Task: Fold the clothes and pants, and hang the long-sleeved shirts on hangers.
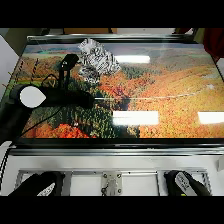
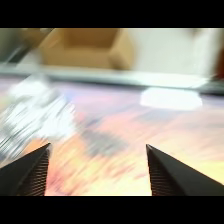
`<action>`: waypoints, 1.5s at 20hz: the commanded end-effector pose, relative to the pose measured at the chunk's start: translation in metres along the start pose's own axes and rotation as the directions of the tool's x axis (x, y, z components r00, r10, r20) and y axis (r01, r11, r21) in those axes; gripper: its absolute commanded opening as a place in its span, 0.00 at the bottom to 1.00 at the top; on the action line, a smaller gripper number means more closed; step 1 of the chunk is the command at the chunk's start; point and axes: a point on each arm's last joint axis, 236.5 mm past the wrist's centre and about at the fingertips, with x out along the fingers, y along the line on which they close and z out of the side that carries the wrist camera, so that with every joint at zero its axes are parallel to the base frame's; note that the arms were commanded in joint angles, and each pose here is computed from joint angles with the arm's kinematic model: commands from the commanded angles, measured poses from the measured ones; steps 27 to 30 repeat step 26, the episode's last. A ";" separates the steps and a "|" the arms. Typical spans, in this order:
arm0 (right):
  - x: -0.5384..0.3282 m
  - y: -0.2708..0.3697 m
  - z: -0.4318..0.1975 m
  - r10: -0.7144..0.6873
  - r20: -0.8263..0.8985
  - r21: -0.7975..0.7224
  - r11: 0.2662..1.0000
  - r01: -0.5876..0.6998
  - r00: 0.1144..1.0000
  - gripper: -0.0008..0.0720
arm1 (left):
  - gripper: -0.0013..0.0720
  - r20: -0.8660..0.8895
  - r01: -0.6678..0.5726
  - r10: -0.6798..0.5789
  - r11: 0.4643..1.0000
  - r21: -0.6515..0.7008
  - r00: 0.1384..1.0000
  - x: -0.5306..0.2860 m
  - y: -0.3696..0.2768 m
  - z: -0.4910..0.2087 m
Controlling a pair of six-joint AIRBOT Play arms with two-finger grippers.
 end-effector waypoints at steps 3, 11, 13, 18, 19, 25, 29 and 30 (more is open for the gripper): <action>0.061 0.164 -0.186 0.485 -0.484 0.110 0.860 -0.498 0.729 0.77 | 0.03 -0.005 0.001 -0.001 1.000 -0.019 1.000 0.000 0.002 -0.020; 0.063 0.240 -0.306 0.593 -0.631 0.251 0.767 -0.591 0.500 0.26 | 0.03 -0.004 0.000 0.000 1.000 -0.018 1.000 0.000 0.002 -0.020; 0.063 0.239 -0.307 0.592 -0.633 0.254 0.767 -0.589 0.499 0.03 | 0.03 -0.004 0.000 0.000 1.000 -0.018 1.000 0.000 0.002 -0.020; 0.064 0.239 -0.307 0.592 -0.633 0.255 0.767 -0.588 0.498 0.03 | 0.03 -0.004 -0.001 0.001 1.000 -0.018 1.000 0.001 0.002 -0.020; 0.064 0.239 -0.307 0.592 -0.633 0.254 0.767 -0.589 0.498 0.03 | 0.03 -0.003 0.000 0.000 1.000 -0.018 1.000 0.000 0.002 -0.020; 0.064 0.239 -0.307 0.592 -0.633 0.255 0.767 -0.588 0.498 0.03 | 0.03 -0.003 0.000 0.000 1.000 -0.018 1.000 0.000 0.002 -0.020; 0.064 0.239 -0.307 0.592 -0.633 0.254 0.767 -0.589 0.498 0.03 | 0.03 -0.004 0.000 0.000 1.000 -0.018 1.000 0.001 0.002 -0.020; 0.064 0.239 -0.307 0.592 -0.633 0.254 0.767 -0.589 0.498 0.03 | 0.03 -0.004 0.000 0.000 1.000 -0.018 1.000 0.001 0.002 -0.020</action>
